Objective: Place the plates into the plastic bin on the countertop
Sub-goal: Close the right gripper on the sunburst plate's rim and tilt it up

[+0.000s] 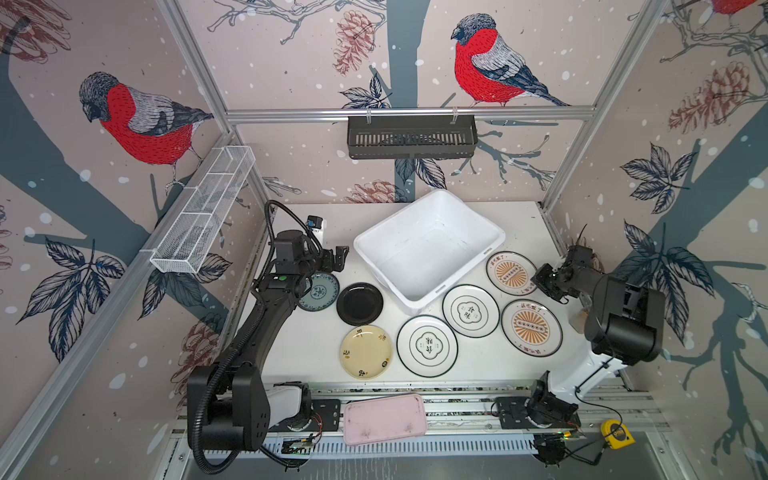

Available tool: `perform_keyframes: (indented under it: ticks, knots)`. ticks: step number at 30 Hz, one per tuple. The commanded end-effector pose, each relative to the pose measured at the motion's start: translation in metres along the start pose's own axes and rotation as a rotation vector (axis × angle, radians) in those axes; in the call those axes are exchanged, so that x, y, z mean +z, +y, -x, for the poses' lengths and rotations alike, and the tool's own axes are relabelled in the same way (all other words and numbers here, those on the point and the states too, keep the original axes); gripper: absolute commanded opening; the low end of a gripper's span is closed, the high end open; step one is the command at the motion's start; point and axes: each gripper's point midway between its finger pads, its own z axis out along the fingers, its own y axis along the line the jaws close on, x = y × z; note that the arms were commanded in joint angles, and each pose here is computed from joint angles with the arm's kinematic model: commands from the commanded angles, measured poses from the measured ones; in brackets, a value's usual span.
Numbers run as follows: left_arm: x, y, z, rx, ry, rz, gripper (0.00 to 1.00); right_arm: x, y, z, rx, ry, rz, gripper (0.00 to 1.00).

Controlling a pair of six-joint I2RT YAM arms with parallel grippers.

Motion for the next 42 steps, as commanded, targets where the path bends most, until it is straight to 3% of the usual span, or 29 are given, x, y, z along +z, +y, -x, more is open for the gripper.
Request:
perform_keyframes:
  ticks: [1,14,20,23,28,42]
  knots:
    - [-0.001,-0.005,0.007,0.003,-0.031,-0.025,0.98,0.004,-0.004,-0.003,-0.005,0.02,-0.019,0.28]
    - [-0.002,-0.006,0.008,-0.002,-0.035,-0.031,0.98,0.005,-0.013,0.004,0.028,-0.014,-0.051,0.16]
    - [-0.001,-0.007,0.008,-0.007,-0.035,-0.034,0.98,0.001,-0.015,0.008,0.058,-0.034,-0.035,0.16]
    - [-0.001,-0.007,0.007,-0.008,-0.034,-0.036,0.98,0.001,-0.012,0.006,0.068,-0.029,-0.009,0.23]
    - [0.0,-0.008,0.006,-0.008,-0.033,-0.04,0.98,0.006,-0.01,0.003,0.085,-0.022,0.021,0.27]
    - [0.0,-0.009,0.005,-0.01,-0.032,-0.046,0.98,0.014,-0.014,0.0,0.147,-0.028,0.095,0.17]
